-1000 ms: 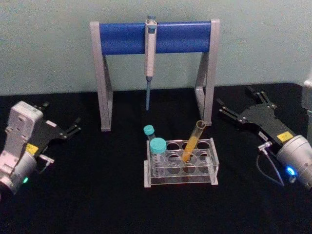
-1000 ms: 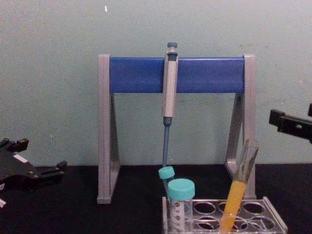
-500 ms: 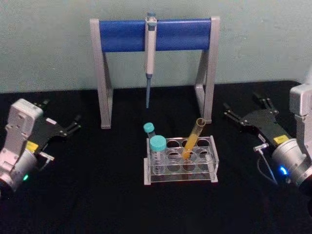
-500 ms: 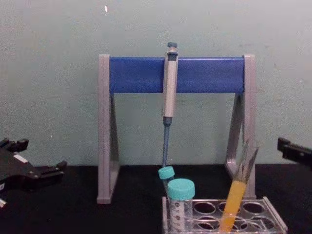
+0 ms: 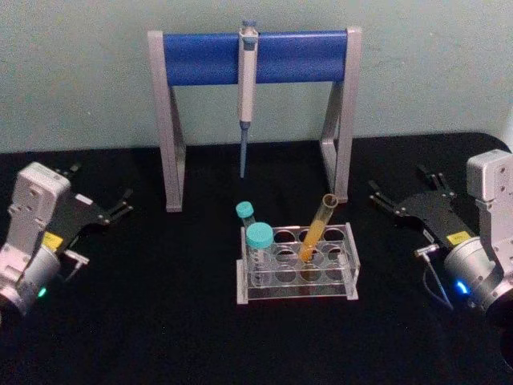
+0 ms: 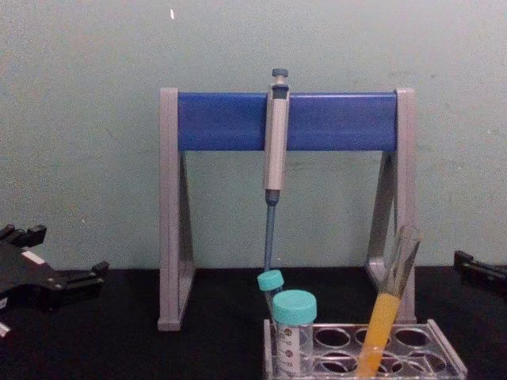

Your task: Pick up the test tube from the test tube rack, shake it, then place it back into the test tube rack.

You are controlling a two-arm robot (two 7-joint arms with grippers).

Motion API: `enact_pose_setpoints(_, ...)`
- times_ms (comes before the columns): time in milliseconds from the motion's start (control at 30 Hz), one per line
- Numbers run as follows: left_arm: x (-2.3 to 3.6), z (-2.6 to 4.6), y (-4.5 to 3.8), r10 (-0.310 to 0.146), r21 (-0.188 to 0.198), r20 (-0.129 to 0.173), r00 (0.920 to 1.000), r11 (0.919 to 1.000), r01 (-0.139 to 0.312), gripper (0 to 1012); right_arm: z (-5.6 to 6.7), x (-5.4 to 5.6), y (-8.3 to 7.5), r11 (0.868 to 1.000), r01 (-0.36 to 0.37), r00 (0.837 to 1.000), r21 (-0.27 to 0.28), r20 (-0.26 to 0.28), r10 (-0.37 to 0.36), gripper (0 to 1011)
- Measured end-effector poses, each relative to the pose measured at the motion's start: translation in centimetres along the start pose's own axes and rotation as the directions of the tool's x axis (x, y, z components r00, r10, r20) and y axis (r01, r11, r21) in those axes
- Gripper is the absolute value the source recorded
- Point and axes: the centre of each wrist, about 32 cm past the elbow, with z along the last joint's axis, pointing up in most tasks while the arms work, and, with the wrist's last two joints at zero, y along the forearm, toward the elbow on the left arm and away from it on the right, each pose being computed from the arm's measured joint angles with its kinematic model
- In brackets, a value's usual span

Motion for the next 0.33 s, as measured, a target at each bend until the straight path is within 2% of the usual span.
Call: enact_pose_setpoints(333, 0.0, 0.0, 0.0, 0.0, 0.0, 0.0, 1.0, 1.0, 0.0, 1001, 0.09, -0.03, -0.01, 1.0, -0.003, 1.0, 0.0, -0.002, 0.003, 1000)
